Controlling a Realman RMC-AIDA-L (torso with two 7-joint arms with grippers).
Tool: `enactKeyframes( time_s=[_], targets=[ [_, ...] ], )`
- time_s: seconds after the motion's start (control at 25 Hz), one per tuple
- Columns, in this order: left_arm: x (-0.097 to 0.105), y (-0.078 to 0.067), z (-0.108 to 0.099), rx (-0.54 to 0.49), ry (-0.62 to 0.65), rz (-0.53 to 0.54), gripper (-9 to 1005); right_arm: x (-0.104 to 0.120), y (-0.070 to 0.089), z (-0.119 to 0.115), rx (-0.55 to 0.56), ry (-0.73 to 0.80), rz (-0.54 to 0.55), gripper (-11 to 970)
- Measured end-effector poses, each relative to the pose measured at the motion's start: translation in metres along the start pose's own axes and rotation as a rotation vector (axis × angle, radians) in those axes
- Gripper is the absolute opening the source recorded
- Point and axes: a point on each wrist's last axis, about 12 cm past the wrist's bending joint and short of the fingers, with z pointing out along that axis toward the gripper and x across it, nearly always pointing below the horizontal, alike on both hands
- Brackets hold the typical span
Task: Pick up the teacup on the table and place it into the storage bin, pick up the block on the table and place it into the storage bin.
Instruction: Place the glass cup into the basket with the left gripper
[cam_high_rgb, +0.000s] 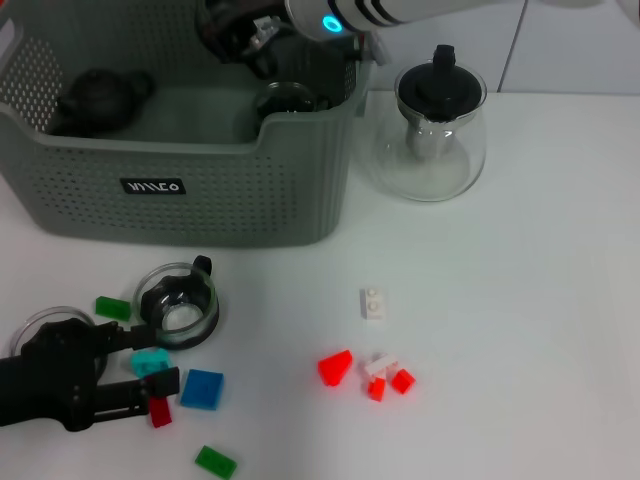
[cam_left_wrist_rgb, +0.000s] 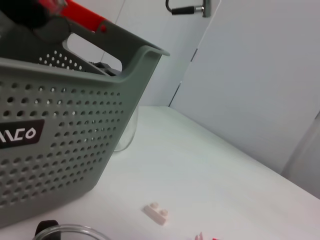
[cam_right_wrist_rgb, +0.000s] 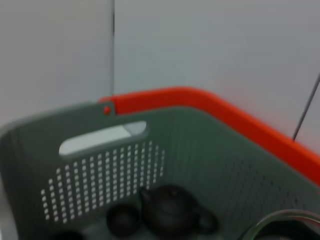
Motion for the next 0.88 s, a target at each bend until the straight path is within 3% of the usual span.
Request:
enactKeyframes(
  time_s=[0.56,0.88],
  targets=[
    [0.001,0.000,0.001,0.002,0.007,-0.002,795,0.019,-0.001,0.000,-0.015,0.056,0.009,63],
    [0.001,0.000,0.001,0.003,0.007,-0.003,794,0.023,0.000,0.000,-0.023,0.076,0.027,152]
  ],
)
